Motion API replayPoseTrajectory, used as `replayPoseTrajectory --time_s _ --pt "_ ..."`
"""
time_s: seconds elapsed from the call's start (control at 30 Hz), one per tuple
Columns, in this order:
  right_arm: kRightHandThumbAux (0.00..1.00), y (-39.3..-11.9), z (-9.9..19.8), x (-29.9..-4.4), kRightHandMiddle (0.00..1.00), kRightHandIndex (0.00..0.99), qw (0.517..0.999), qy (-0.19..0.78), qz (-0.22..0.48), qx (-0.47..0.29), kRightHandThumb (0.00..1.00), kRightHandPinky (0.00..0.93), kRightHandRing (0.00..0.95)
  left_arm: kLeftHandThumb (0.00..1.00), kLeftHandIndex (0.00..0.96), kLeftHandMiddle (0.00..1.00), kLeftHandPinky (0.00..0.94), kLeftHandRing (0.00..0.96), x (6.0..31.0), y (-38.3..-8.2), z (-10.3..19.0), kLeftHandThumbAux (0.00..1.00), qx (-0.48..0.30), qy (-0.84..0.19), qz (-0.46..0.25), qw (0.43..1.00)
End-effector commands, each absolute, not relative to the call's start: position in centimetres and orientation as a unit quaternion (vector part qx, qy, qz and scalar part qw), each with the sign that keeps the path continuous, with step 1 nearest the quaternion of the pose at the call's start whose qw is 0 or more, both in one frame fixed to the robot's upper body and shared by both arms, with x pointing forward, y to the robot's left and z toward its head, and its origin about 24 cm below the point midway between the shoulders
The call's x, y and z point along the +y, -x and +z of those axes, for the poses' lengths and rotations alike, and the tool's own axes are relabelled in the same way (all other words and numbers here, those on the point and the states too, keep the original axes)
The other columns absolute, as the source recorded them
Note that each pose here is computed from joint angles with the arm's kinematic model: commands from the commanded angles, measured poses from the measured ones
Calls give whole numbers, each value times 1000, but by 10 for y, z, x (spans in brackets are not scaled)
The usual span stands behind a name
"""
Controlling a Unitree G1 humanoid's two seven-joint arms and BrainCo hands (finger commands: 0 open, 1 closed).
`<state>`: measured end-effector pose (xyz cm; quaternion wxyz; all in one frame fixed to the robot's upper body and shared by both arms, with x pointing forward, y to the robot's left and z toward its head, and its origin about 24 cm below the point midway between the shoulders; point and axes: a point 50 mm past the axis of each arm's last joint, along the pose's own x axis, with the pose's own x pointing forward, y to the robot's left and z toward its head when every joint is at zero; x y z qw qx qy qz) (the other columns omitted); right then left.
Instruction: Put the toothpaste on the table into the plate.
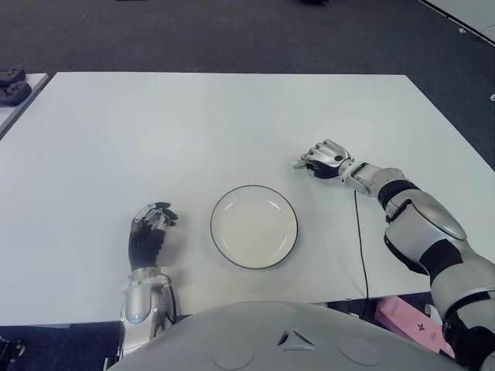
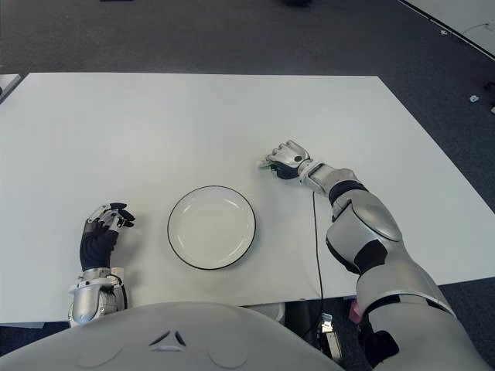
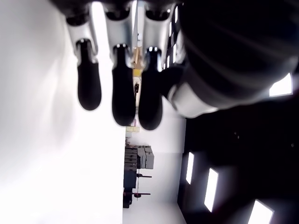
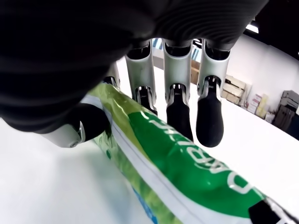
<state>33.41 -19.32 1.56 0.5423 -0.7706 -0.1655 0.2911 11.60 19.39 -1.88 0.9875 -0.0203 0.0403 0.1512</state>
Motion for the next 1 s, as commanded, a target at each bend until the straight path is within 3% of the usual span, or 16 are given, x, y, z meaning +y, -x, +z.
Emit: replayPoseTrajectory --time_s 0.03,0.6,1.0 --pt "715 -340 31 -183 868 439 578 739 268 -218 736 877 864 690 433 571 524 537 191 -117 -24 720 53 24 154 986" --pt "715 -351 68 -176 895 439 646 675 192 -301 736 862 882 691 433 565 522 533 190 -123 -24 721 44 26 154 987" --pt "714 -356 97 -167 886 439 659 634 170 -367 737 843 874 692 433 566 509 533 190 -127 -25 721 44 29 149 987"
